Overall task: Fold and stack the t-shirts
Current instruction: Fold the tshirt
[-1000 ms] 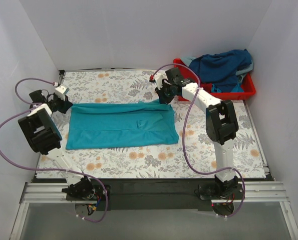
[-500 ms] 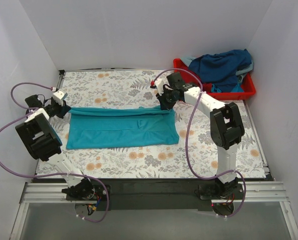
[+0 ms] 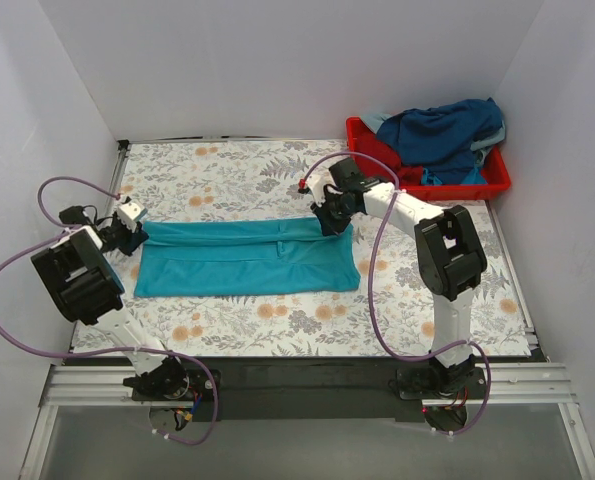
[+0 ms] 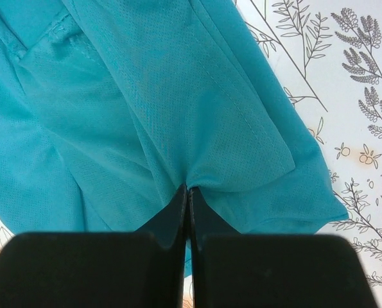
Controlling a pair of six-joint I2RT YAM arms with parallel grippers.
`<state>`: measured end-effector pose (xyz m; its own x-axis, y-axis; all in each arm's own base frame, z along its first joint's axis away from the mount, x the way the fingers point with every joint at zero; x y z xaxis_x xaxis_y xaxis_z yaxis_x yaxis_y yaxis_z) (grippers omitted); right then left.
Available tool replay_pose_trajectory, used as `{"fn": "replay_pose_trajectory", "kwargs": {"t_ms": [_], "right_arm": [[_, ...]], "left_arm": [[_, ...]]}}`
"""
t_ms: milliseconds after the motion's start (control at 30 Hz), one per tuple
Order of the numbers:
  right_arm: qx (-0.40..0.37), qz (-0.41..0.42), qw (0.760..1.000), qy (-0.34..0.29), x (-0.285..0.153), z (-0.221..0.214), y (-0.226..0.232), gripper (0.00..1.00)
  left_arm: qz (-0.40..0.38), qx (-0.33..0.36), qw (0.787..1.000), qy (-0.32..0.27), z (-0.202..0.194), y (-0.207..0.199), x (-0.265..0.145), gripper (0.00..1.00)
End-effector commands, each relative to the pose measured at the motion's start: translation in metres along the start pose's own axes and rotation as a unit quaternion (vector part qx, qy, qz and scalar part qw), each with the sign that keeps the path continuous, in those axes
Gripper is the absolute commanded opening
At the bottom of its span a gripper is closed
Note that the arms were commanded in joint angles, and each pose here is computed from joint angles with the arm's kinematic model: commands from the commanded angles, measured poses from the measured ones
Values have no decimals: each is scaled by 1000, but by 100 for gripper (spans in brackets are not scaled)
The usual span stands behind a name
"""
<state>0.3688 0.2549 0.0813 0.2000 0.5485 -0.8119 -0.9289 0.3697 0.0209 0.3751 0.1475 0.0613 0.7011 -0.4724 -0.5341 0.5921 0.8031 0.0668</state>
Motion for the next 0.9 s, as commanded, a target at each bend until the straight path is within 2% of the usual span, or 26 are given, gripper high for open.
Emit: {"fn": "replay_pose_trajectory", "kwargs": {"t_ms": [0,33,100,167,333,433,500,567,700,867], "right_arm": [[-20,0,1000,-13,-11,8,3,1],[-21,3,1000,-14,-14,9,5,2],[-26,6,999,-19,-17,10,7,11],[-29,8,999,-20,-22,11,10,11],[-25,28,999,-18,-32,8,22,14],[-19,42,999,-12,-32,4,28,15],[-12,51,999,-7,-30,1,30,25],[-7,54,999,-6,-30,1,30,29],[12,69,998,-5,-31,-1,29,27],[16,92,995,27,-26,-19,37,12]], "left_arm": [[-11,41,999,-1,10,-1,-19,11],[-18,36,999,-8,11,-1,-24,20],[-49,33,998,-5,15,-7,-32,24],[-65,31,997,-7,17,-11,-41,28],[-80,37,996,-2,21,-19,-56,30],[-73,42,996,-17,27,-21,-55,37],[-77,52,996,-15,32,-23,-47,38],[-83,49,995,-11,37,-26,-43,38],[-101,66,993,-7,54,-37,-29,38],[-115,70,991,-5,78,-52,-9,38]]}}
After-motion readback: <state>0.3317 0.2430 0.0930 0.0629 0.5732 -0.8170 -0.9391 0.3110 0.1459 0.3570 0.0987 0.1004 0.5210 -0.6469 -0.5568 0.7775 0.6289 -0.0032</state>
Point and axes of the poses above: each gripper's point midway between its finger pads, its own x axis out along the fingers, its own y axis along the line the jaws close on, z = x × y, the point moved 3 cm from there along -x, back along the fingers, and after that the axes turned 8 degrees about -x, right-handed, at the moved point
